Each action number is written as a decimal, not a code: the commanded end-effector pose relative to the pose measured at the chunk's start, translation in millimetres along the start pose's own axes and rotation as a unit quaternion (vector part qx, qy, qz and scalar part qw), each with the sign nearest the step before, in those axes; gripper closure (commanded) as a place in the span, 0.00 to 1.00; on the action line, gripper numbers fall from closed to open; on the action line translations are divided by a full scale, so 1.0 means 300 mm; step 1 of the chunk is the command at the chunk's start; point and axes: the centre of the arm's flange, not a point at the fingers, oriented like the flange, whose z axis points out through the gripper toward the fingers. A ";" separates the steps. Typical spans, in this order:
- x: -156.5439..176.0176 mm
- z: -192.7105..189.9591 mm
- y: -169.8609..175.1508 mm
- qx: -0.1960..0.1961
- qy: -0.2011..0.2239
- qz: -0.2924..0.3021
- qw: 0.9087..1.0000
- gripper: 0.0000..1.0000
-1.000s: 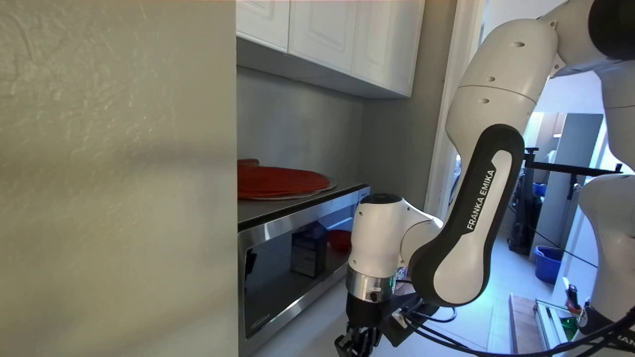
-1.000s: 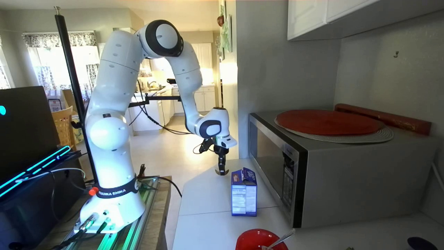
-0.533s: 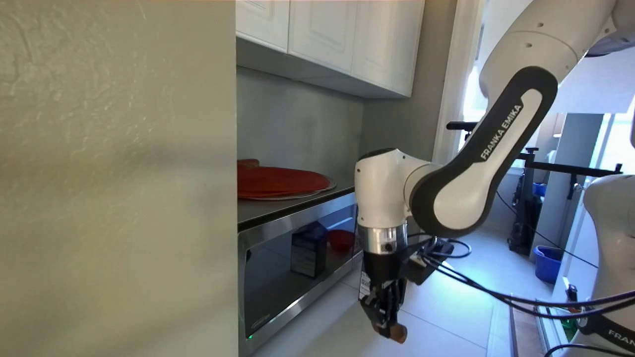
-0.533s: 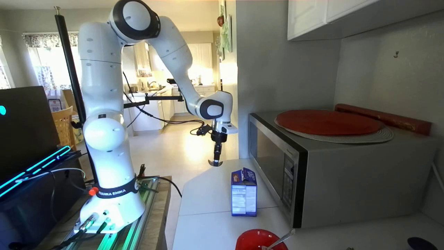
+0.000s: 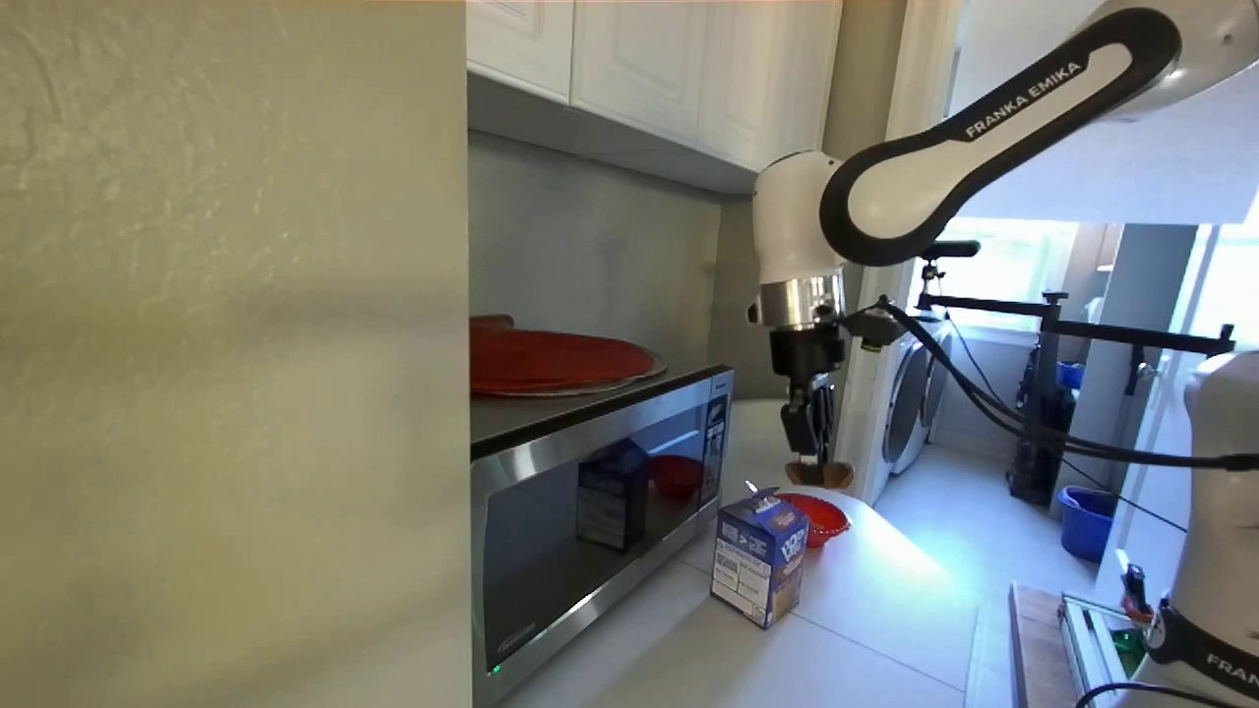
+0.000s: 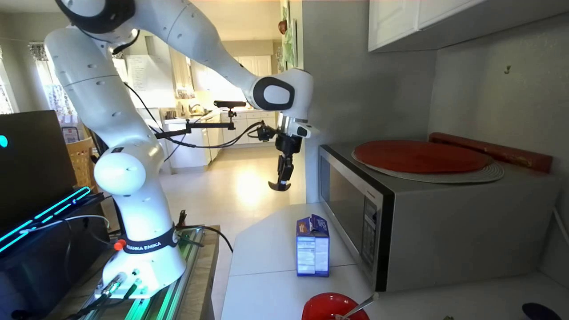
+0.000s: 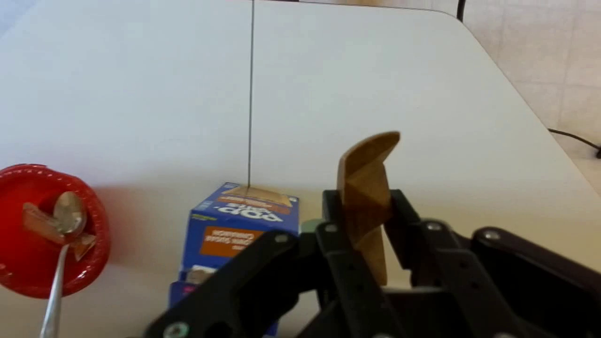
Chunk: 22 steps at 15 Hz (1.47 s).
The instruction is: Put the item in the bowl
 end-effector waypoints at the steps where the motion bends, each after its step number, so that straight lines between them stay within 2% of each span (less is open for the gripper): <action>1: -0.004 -0.113 0.318 0.023 -0.023 -0.011 0.999 0.93; 5: 0.005 -0.089 0.651 0.050 -0.027 0.031 0.998 0.93; 9: 0.069 0.006 0.851 0.059 0.006 0.092 0.994 0.93; 13: 0.165 0.164 0.936 0.040 0.019 0.144 0.989 0.93; 19: 0.277 0.420 0.972 0.010 0.019 0.203 0.979 0.93; 22: 0.314 0.503 0.994 0.004 0.016 0.226 0.974 0.93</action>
